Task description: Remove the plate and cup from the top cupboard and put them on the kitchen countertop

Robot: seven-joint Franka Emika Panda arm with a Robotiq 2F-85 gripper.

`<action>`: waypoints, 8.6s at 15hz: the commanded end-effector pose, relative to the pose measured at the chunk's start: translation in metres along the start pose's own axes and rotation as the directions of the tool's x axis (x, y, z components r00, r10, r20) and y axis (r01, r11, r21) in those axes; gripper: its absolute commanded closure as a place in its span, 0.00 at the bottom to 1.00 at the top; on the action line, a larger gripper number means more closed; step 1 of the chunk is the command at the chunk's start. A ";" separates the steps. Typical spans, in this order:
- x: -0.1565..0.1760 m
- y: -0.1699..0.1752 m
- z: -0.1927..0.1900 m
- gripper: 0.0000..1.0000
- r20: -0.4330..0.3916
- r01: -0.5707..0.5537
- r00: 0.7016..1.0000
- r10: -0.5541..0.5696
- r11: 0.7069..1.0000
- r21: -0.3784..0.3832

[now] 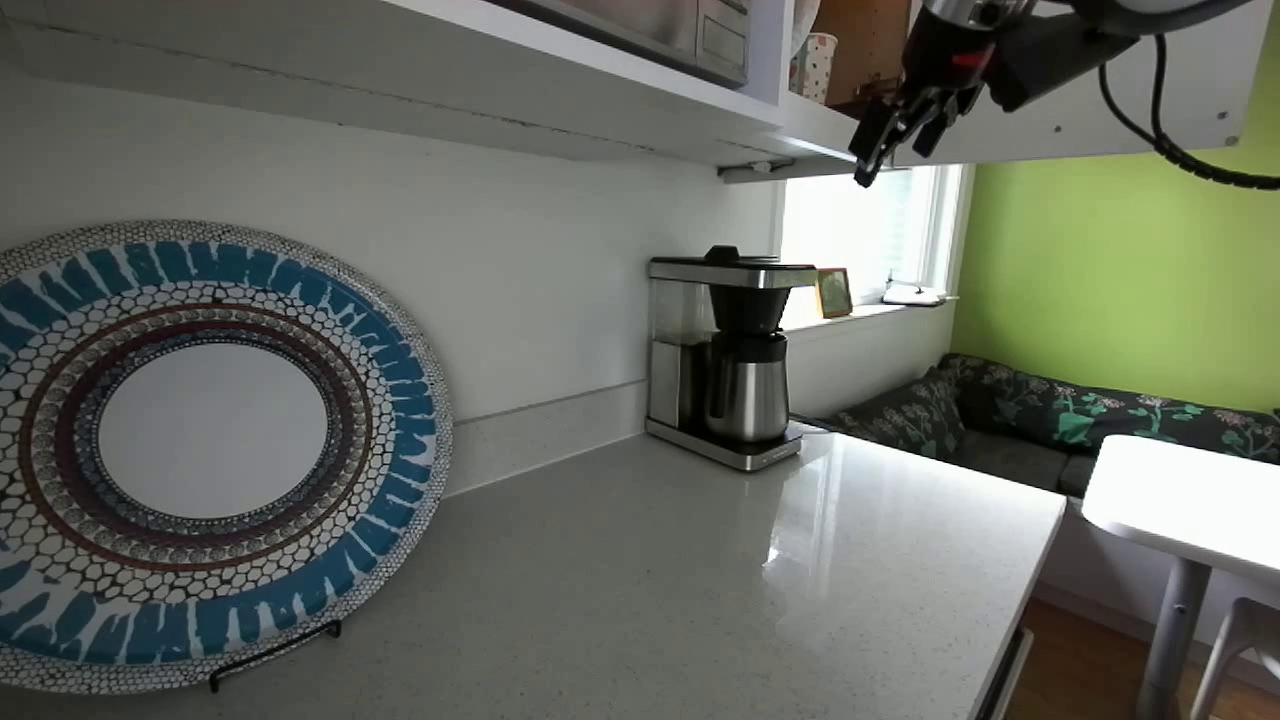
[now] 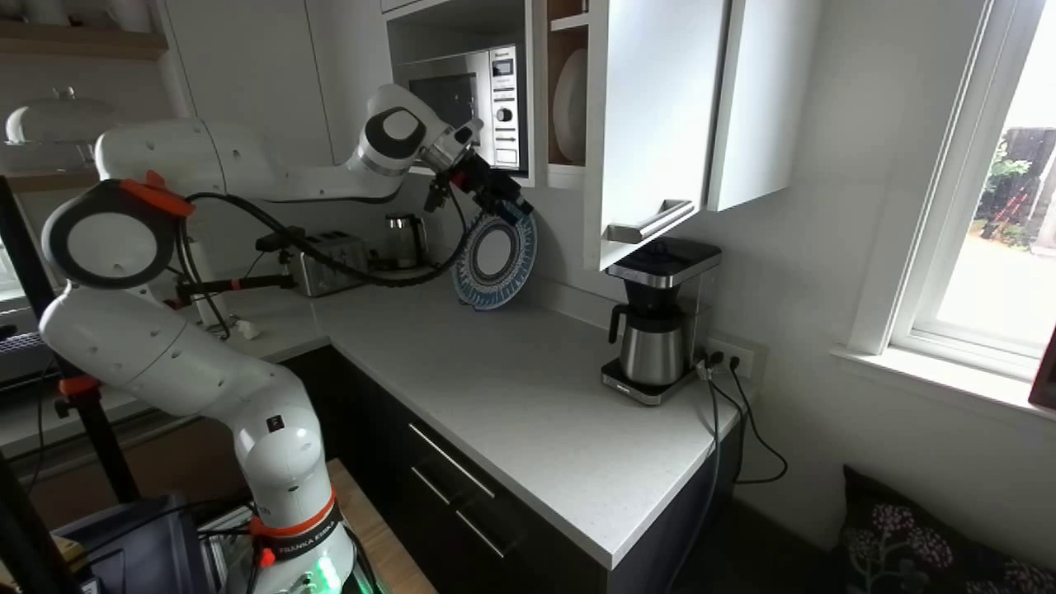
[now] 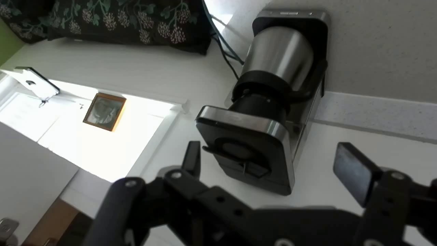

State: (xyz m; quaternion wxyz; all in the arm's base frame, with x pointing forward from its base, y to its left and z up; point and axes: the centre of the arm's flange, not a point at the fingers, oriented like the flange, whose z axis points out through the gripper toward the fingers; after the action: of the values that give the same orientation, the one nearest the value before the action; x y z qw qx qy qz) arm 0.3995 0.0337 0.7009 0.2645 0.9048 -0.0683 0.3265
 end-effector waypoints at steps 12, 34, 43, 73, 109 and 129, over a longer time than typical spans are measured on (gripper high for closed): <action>0.094 0.081 -0.063 0.00 -0.270 -0.066 0.960 0.071 0.997 0.027; 0.145 0.092 -0.044 0.29 -0.335 -0.301 0.854 0.399 0.902 0.309; 0.147 0.099 -0.033 0.93 -0.328 -0.328 0.839 0.433 0.885 0.331; -0.061 0.169 -0.078 1.00 0.252 -0.589 0.800 0.545 0.633 0.503; -0.197 0.005 0.239 1.00 0.703 -0.588 0.711 -0.009 0.542 0.601; -0.224 0.008 0.278 0.15 0.778 -0.696 0.592 0.211 0.620 0.361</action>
State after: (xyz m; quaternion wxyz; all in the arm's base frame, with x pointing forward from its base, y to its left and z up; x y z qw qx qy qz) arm 0.3918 -0.1338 0.3560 -0.2368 0.9314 -0.2748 0.0307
